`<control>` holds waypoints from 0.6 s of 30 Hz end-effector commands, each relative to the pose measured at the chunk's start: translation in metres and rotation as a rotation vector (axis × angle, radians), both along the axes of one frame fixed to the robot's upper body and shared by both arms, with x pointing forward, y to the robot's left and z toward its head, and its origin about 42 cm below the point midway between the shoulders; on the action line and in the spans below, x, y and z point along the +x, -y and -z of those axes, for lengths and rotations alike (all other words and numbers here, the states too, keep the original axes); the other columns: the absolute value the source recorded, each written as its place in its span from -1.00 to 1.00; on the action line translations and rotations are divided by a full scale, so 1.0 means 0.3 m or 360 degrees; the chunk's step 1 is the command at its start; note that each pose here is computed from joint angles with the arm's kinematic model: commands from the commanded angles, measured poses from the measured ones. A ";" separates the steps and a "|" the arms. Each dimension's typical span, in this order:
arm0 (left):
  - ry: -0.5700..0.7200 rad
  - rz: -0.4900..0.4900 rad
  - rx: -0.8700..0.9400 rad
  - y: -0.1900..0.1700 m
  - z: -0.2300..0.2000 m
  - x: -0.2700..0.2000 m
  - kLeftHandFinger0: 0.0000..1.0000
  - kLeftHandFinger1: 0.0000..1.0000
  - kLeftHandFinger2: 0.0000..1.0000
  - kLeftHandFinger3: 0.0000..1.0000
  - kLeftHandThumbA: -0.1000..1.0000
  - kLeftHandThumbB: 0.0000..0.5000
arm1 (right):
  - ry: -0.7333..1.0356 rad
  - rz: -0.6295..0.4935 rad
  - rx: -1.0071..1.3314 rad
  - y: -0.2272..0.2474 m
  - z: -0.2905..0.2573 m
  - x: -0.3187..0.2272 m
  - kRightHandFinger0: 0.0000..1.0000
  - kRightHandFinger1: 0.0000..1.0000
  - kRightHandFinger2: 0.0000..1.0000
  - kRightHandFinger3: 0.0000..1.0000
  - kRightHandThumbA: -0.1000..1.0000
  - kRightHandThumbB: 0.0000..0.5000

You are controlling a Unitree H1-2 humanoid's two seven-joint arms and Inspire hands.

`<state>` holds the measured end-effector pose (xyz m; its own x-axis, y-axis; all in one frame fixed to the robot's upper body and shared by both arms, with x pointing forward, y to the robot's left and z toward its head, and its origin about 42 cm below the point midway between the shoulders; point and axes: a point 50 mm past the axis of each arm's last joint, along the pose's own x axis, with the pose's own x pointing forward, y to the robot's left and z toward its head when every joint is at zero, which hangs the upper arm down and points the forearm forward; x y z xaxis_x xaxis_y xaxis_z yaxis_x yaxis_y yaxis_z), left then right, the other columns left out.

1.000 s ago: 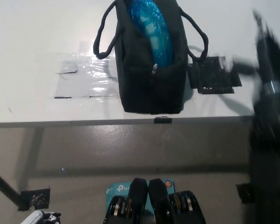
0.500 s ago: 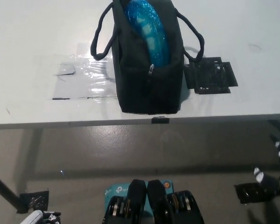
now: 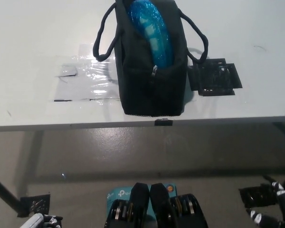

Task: The robot uses its right hand to pick up a stack of plates kept in the middle of the desk and put it inside a bag kept next to it

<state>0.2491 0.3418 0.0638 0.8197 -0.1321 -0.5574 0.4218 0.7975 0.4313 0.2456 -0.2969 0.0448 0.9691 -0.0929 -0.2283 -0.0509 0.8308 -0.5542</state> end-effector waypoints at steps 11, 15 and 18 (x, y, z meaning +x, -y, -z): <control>0.0120 -0.0010 -0.0004 -0.037 -0.045 0.013 0.67 0.72 0.71 0.74 -1.00 -0.29 | 0.0413 0.0314 0.0438 0.091 0.023 -0.065 -0.16 0.33 0.56 1.00 0.80 -0.26; 0.0149 -0.0003 0.0018 -0.029 -0.060 0.022 0.66 0.69 0.72 0.78 -1.00 -0.20 | 0.0398 0.0329 0.0492 0.095 0.007 -0.051 -0.14 0.28 0.53 1.00 0.85 -0.12; 0.0162 -0.0006 0.0014 -0.029 -0.062 0.025 0.62 0.65 0.71 0.79 -1.00 -0.19 | 0.0409 0.0337 0.0505 0.096 0.005 -0.045 -0.17 0.26 0.52 1.00 0.82 -0.16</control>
